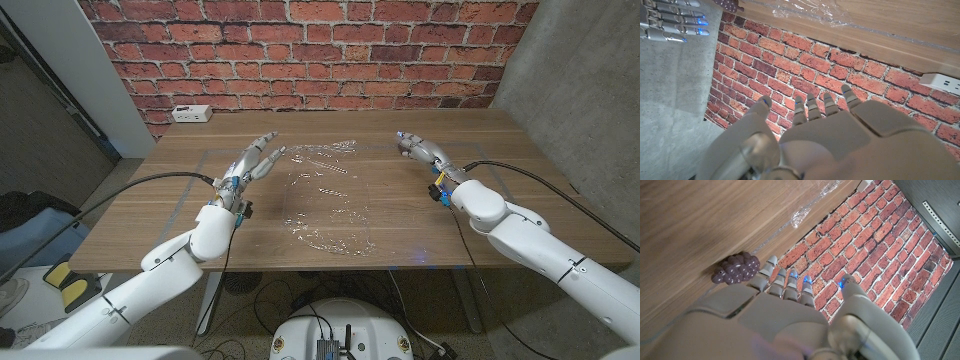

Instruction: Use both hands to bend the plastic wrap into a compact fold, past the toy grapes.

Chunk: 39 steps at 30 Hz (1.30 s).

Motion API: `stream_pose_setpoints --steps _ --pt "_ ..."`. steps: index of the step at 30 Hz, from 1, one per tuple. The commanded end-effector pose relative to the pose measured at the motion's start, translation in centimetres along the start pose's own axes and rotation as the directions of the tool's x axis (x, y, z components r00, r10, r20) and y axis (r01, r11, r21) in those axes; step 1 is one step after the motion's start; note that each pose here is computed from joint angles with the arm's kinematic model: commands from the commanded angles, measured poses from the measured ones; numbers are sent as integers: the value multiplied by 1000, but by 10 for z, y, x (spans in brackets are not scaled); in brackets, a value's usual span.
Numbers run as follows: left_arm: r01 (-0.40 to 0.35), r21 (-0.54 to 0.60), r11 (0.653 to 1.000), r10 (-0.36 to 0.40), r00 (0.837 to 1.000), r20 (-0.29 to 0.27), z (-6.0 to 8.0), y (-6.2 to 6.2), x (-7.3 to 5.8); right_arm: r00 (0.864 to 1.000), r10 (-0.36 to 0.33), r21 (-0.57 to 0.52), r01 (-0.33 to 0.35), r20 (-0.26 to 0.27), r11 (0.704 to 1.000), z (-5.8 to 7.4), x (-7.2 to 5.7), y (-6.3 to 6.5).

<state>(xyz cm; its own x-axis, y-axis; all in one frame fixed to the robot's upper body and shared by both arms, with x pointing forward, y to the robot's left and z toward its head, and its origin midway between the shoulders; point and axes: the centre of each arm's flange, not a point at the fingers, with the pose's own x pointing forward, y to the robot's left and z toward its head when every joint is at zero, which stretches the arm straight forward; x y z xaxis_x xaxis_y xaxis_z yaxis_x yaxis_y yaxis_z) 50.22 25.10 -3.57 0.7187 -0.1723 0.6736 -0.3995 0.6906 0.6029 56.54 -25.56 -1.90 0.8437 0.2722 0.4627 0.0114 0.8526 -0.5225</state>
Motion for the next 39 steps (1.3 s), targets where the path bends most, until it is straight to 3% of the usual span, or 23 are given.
stream_pose_setpoints --steps 1,39 --pt "-2 44 999 2 1000 9 8 -1 -20 1000 13 -72 -12 8 997 14 -21 11" --pt "-11 162 987 12 1000 -4 27 -8 -87 1000 14 -244 -20 -24 970 27 -86 38"
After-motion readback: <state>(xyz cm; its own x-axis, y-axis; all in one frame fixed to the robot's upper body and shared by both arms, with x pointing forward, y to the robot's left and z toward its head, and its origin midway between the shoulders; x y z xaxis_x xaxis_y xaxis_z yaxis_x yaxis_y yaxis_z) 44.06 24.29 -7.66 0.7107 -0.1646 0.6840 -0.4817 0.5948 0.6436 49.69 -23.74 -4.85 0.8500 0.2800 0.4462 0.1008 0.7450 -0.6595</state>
